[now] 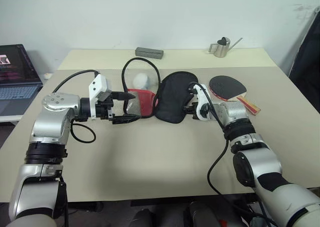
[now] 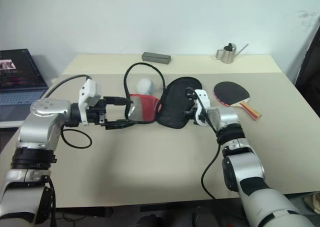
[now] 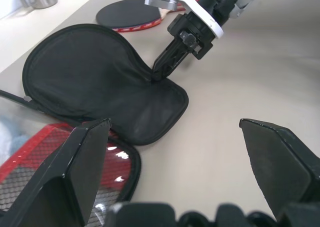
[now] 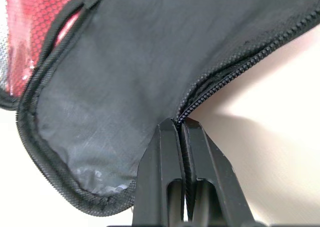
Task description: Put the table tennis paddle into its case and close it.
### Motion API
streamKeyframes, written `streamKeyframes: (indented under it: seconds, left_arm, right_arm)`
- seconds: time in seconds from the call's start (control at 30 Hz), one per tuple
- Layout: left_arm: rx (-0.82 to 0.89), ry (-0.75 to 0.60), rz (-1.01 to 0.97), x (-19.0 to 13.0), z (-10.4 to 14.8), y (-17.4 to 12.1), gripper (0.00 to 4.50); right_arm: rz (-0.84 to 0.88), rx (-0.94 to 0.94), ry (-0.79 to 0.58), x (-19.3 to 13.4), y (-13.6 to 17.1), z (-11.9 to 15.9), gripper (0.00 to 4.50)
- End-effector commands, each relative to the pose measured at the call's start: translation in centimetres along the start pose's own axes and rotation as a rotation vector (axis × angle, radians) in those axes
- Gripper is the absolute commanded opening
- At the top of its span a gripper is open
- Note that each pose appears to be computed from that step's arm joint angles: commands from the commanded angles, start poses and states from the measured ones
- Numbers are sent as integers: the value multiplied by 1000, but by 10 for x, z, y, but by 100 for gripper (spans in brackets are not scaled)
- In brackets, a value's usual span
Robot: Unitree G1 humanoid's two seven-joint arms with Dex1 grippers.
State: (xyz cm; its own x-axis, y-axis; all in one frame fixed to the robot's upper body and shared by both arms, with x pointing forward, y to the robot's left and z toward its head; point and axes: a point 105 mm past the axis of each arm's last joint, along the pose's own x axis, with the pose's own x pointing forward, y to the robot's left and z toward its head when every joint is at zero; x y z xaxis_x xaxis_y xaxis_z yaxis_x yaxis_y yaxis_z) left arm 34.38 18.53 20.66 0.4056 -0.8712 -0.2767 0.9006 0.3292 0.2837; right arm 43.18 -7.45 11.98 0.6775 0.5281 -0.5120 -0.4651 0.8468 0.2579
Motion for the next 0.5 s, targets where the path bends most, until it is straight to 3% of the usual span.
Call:
streamKeyframes:
  seconds: [0.03, 0.5]
  left_arm:
    - [41, -29, -22, 3, 13, -4, 450]
    - [62, -38, -52, 12, 19, -6, 450]
  right_arm:
    - [4, -24, -21, -11, -4, 9, 2]
    - [-79, -53, 19, -40, -45, 5, 2]
